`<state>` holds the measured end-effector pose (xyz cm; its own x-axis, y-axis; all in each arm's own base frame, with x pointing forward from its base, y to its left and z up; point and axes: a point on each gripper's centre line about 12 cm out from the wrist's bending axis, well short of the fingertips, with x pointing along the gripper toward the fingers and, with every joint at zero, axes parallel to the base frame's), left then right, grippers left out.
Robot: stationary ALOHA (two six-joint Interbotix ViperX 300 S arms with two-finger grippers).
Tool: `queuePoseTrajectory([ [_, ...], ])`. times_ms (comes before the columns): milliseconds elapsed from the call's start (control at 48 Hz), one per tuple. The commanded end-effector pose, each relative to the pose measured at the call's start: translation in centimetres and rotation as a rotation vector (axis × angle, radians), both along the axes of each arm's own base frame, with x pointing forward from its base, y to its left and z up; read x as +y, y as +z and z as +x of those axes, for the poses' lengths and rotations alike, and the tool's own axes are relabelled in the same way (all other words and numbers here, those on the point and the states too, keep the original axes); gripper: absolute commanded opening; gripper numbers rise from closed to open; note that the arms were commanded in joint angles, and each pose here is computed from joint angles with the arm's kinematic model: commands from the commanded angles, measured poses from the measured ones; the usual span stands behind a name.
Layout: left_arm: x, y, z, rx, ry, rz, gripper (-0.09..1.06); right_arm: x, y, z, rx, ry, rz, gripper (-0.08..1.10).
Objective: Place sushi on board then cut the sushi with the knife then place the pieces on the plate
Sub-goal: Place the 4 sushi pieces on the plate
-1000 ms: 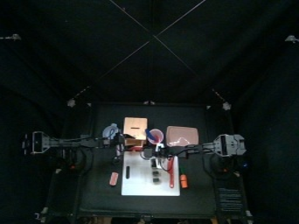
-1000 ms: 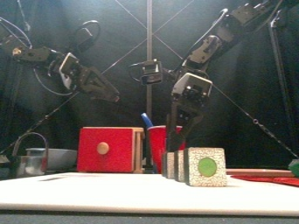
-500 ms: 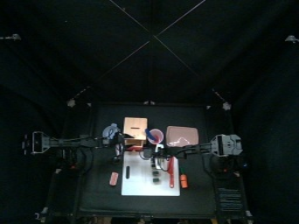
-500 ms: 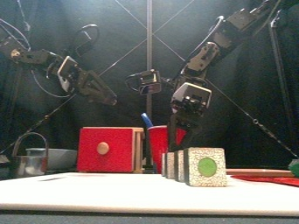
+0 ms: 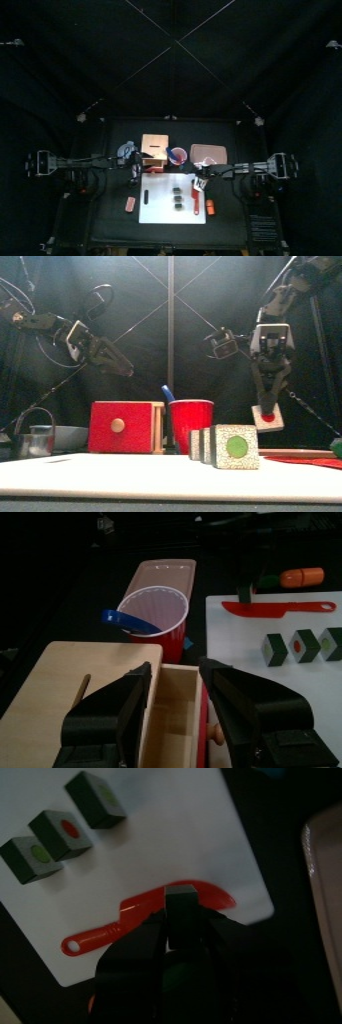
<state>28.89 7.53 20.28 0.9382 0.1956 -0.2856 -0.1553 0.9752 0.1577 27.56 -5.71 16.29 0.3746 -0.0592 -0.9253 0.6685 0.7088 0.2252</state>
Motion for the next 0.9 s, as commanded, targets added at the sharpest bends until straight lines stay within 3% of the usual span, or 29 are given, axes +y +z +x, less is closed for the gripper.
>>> queuePoseTrajectory([
  [21, 0.1, 0.7, 0.2, -0.027, 0.001, 0.006, 0.81, -3.5, 0.5, -1.1, -0.059, -0.241, -0.015, 0.53],
  [167, -0.1, 0.7, 0.2, -0.026, -0.006, 0.005, 0.81, -7.5, 0.0, -1.8, -0.083, -0.516, -0.024, 0.53],
  [312, -0.2, 0.6, 0.1, -0.025, -0.01, 0.007, 0.81, -9.5, -0.8, -1.3, -0.075, -0.642, -0.049, 0.53],
  [396, -0.3, 1.0, 0.1, -0.04, -0.014, 0.015, 0.81, -10.4, -1.3, -0.7, -0.074, -0.686, -0.058, 0.53],
  [583, -0.7, 2.4, -0.5, -0.119, -0.041, 0.054, 0.81, -11.4, -2.1, 1.4, -0.078, -0.721, -0.063, 0.53],
  [896, -1.3, 2.5, -1.6, -0.181, -0.058, 0.062, 0.81, -11.6, -3.1, 1.9, -0.052, -0.726, -0.056, 0.58],
])
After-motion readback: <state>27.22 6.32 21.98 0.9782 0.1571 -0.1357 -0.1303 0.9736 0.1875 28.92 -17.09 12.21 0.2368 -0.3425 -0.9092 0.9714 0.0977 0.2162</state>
